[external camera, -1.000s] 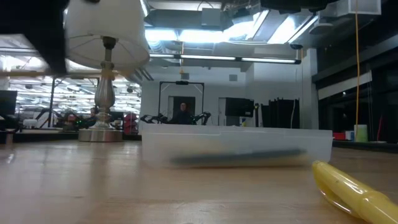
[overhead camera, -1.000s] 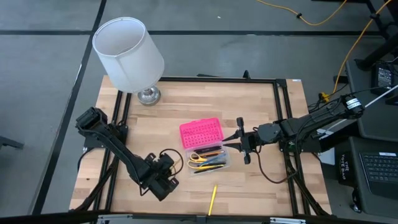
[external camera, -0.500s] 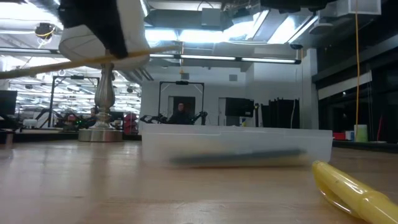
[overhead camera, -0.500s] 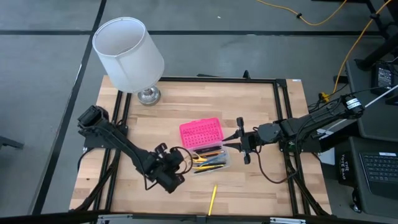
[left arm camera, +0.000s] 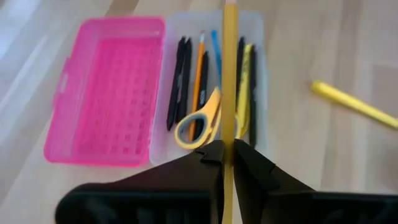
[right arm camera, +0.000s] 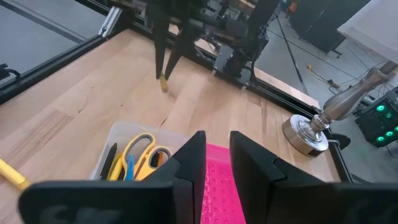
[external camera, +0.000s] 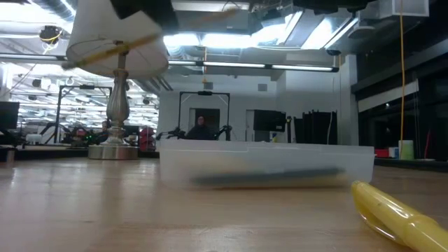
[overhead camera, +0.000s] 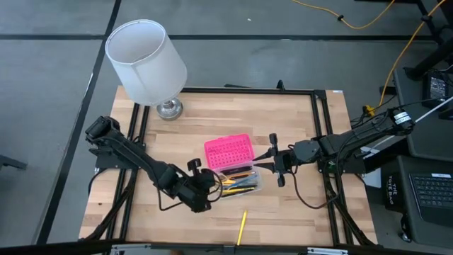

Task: Pick & place school supplies into a supply box
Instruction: Put the yellow pencil into the pink supply box

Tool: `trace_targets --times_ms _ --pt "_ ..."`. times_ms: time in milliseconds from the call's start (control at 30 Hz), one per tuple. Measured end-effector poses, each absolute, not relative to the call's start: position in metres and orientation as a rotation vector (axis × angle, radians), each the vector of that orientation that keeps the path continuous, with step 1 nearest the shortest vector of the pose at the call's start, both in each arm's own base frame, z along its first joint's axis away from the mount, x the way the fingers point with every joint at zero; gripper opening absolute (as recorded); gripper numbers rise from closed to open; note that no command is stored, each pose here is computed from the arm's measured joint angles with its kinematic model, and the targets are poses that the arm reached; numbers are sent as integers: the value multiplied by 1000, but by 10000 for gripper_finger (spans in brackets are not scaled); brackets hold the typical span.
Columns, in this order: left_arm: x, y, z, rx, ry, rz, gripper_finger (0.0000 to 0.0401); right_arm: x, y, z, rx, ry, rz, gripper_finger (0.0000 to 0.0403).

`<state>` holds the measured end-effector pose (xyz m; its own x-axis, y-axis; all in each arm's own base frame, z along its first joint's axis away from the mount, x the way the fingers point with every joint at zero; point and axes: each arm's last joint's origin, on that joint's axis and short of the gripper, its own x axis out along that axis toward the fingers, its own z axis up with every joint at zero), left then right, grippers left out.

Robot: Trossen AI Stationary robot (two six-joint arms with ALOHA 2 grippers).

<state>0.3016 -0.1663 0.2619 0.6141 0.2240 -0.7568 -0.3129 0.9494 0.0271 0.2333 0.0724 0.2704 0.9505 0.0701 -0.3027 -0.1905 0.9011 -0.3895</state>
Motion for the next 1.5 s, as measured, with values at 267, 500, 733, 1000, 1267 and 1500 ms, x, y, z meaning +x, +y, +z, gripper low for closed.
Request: trace_targets --times_ms 267,500,733,1000,1267,1500 --pt "297 -163 282 -51 786 238 12 233 72 270 -385 290 130 78" --pt "302 -164 276 1 761 154 13 232 72 268 -361 320 130 78" --pt "294 -147 264 -16 712 133 13 231 72 265 -318 358 125 78" --pt "285 -126 257 26 479 55 13 229 77 263 -314 371 149 78" --pt "291 -112 249 -9 364 40 13 225 86 263 -300 367 183 78" --pt "310 -104 240 -44 321 -34 13 225 87 262 -252 382 176 78"
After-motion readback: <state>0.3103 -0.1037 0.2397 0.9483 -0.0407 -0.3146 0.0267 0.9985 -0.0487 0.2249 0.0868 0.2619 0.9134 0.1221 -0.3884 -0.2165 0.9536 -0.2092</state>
